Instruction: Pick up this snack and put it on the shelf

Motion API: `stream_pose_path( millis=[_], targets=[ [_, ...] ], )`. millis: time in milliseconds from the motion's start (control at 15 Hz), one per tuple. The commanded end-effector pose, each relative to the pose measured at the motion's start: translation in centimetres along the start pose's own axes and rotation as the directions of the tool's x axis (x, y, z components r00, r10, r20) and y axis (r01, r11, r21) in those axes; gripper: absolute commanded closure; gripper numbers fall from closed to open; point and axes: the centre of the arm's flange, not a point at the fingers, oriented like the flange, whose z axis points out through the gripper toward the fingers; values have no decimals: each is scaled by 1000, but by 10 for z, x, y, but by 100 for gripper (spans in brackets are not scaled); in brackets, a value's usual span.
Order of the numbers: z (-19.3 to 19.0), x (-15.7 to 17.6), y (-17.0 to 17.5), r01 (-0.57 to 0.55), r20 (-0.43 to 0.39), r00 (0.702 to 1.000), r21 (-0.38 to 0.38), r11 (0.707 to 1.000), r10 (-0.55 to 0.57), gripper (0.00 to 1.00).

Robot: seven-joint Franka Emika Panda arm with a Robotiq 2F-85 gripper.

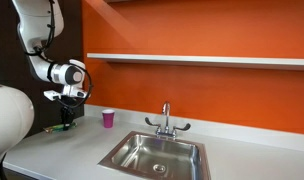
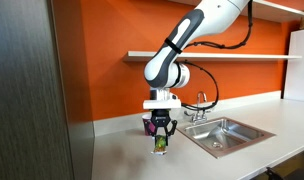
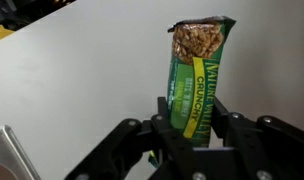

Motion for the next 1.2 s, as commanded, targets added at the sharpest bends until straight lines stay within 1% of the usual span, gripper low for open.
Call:
stream_pose_path(
  millis=[0,267,467,533,600,733,1133],
  targets=[
    [-17,-10,10,103,19,995,-49,994,-102,82],
    [-20,-12,14,242,14,970,-124,962,-242,82],
    [-22,-11,16,309,3,950,-145,940,-312,82],
    [-22,-11,16,316,0,948,-154,936,-320,82],
    [-23,-10,16,300,3,953,-169,939,-304,82],
    [-24,-10,16,322,-12,944,-167,932,-329,82],
    [-38,-14,15,328,-49,939,-181,927,-341,82]
  ],
)
